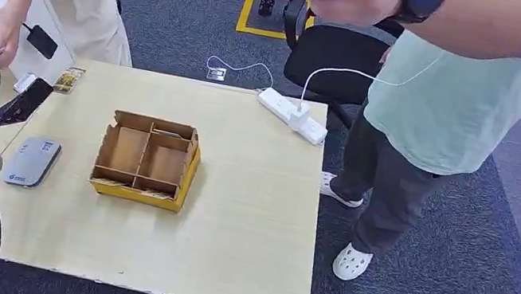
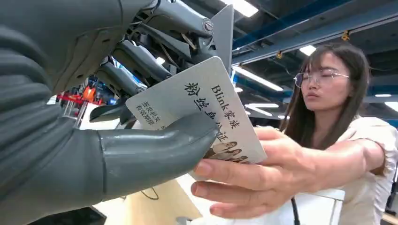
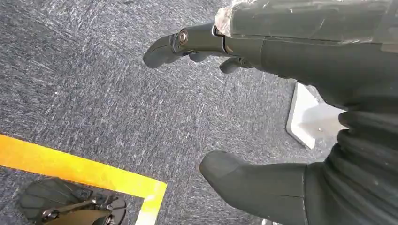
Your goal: Pass the card to the sensor for recognition and then transmit it.
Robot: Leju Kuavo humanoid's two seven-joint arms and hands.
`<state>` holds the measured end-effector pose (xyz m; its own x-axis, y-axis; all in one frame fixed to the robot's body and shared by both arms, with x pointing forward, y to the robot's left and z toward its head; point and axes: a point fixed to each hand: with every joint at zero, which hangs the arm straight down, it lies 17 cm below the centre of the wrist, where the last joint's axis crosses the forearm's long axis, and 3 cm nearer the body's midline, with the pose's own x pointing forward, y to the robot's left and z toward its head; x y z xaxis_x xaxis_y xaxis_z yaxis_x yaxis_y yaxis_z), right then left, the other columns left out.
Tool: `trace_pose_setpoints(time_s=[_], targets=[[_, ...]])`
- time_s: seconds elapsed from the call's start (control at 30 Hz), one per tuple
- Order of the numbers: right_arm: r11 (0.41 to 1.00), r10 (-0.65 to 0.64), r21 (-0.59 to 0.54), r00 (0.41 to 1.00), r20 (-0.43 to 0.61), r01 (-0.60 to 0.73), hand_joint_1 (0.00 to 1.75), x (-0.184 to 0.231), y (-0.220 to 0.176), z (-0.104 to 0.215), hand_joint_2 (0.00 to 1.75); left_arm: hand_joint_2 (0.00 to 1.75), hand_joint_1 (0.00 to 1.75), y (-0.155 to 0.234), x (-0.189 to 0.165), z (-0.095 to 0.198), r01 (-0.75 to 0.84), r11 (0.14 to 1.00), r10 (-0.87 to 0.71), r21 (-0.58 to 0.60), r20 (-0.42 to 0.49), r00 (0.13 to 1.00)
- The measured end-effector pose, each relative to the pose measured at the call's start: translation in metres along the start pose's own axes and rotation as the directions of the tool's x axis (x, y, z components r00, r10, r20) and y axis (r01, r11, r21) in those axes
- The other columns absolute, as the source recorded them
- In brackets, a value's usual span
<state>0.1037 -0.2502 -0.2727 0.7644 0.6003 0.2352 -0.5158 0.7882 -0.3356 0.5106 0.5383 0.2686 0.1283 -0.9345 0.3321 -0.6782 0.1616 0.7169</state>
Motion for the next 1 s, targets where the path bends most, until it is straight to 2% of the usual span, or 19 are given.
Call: trace_pose_setpoints(time_s=[0.1,0.13,0.33,0.4,0.5,0.67,1.0], targets=[[1.0,0.0,0.001,1.0,0.0,0.0,0.0,0.0,0.0,0.0,1.75,1.75,1.75,-0.002,0.006,0.0,-0.012,1.0,0.012,0.002,0.009,1.0],[1.0,0.0,0.0,1.0,0.001,0.0,0.0,0.0,0.0,0.0,1.75,1.75,0.0,-0.002,0.006,0.0,-0.025,1.0,0.025,0.005,0.002,1.0],[1.0,0.0,0.0,1.0,0.001,0.0,0.0,0.0,0.0,0.0,1.75,1.75,0.0,-0.003,0.002,-0.002,-0.084,0.996,0.084,0.005,-0.044,0.995],[1.0,-0.003,0.0,1.0,0.0,0.003,0.0,0.0,0.0,0.0,1.75,1.75,0.0,-0.019,0.0,0.0,-0.153,0.986,0.146,-0.063,-0.094,0.985],[1.0,-0.013,0.0,1.0,-0.001,0.013,0.0,0.0,0.0,0.0,1.75,1.75,0.0,-0.053,0.007,0.012,-0.281,0.932,0.252,-0.228,-0.147,0.956],[1.0,-0.014,0.001,1.0,-0.004,0.014,0.0,-0.002,0.001,0.001,1.75,1.75,0.0,-0.06,0.021,0.014,-0.3,0.916,0.276,-0.266,-0.127,0.953],[1.0,-0.018,0.001,1.0,-0.007,0.018,0.0,-0.003,0.002,0.001,1.75,1.75,0.0,-0.06,0.025,0.012,-0.302,0.913,0.278,-0.276,-0.123,0.953]])
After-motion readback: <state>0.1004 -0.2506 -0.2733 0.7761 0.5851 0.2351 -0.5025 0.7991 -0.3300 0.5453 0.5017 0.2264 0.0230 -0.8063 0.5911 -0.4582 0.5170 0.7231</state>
